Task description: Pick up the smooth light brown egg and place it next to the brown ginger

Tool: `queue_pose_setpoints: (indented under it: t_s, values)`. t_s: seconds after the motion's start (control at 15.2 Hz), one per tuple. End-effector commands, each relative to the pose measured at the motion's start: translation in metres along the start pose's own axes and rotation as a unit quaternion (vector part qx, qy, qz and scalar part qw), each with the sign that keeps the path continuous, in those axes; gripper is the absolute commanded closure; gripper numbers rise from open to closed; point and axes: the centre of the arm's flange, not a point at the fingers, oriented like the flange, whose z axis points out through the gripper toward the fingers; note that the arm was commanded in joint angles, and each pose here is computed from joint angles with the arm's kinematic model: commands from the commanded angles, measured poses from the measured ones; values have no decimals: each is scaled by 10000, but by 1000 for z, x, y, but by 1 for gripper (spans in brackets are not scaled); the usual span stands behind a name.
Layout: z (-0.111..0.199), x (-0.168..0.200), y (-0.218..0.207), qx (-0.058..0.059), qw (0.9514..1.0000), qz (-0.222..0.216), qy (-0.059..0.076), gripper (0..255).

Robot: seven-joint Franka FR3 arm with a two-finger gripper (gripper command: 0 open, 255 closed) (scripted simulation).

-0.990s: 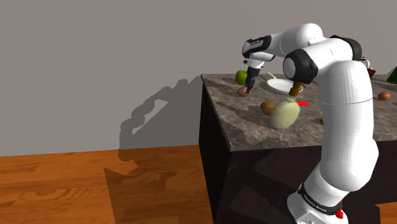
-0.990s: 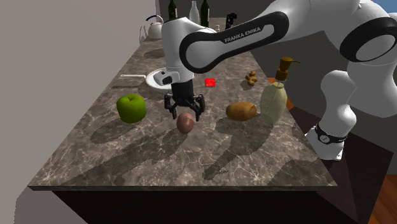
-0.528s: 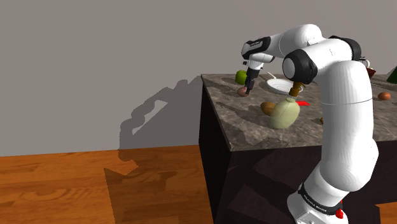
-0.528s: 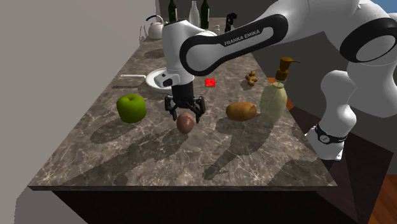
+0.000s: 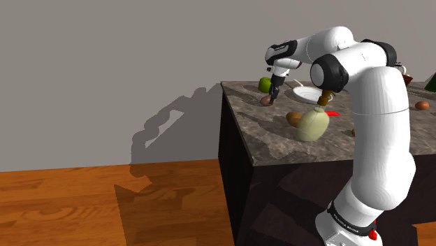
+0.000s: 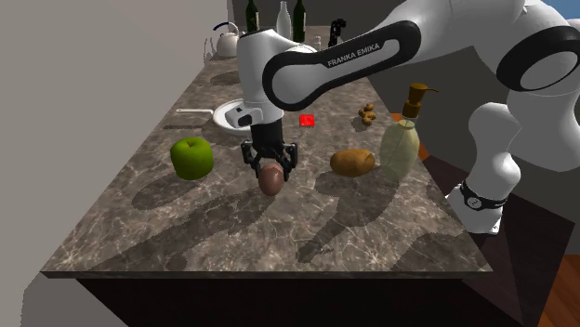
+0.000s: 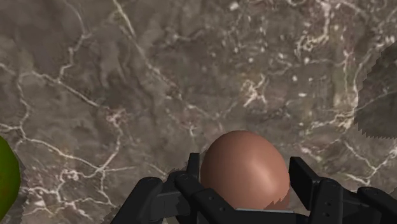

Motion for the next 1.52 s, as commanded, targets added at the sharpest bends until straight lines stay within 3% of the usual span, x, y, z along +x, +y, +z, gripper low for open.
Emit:
queue_pose_setpoints:
  t_s: [0.0,0.13,1.45]
  values:
    - [0,0,0,2,10000,0,-1,255]
    - [0,0,0,2,10000,0,-1,255]
    - [-104,13,-11,2,10000,0,-1,255]
